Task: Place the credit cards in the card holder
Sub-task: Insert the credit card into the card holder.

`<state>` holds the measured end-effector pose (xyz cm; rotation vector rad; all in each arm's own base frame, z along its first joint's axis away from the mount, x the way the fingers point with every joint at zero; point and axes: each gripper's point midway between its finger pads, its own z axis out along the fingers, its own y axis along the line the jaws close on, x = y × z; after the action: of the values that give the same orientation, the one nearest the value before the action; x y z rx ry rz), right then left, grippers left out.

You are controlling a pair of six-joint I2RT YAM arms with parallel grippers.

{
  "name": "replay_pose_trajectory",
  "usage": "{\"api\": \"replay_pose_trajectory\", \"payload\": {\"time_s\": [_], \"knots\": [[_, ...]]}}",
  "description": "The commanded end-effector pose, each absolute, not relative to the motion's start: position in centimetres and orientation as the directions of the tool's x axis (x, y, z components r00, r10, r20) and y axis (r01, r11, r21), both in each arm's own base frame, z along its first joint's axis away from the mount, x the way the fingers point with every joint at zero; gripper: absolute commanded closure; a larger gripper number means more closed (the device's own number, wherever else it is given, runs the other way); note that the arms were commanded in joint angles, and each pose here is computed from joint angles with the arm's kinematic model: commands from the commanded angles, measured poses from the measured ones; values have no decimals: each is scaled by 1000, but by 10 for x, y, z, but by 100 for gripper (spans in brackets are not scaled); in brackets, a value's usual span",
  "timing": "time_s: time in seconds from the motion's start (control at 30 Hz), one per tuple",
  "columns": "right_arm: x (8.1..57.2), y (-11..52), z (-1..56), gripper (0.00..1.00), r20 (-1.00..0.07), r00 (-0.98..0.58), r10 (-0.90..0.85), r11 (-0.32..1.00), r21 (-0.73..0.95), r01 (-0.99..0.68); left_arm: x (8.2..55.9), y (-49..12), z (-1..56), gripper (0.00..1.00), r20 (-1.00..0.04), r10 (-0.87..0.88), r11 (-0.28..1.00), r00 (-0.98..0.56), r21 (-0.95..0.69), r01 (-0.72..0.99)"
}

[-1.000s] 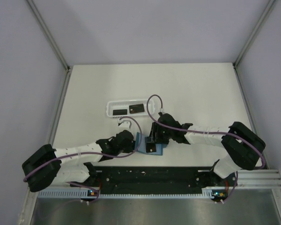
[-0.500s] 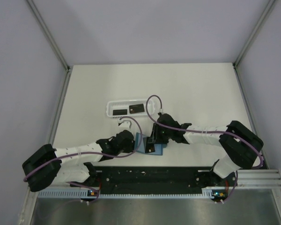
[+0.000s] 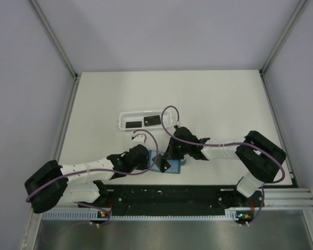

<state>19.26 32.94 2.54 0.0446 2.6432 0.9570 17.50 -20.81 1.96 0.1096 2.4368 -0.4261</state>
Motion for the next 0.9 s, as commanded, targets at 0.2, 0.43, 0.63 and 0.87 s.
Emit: {"api": "replay_pose_trajectory", "payload": {"time_s": [0.2, 0.43, 0.63, 0.87], "knots": [[184, 328, 10, 87, -269, -955, 125, 788, 612, -69, 182, -200, 74, 84, -687, -83, 939, -722, -296, 174], [183, 326, 6, 87, -269, -957, 113, 798, 599, -74, 186, -215, 102, 74, -747, -88, 890, -659, -355, 284], [181, 321, 3, 87, -271, -957, 101, 811, 580, -79, 181, -253, 89, 76, -750, -23, 801, -661, -409, 436], [182, 322, 7, 87, -283, -954, 96, 806, 585, -92, 177, -265, 68, 76, -741, 31, 776, -671, -405, 483]]}}
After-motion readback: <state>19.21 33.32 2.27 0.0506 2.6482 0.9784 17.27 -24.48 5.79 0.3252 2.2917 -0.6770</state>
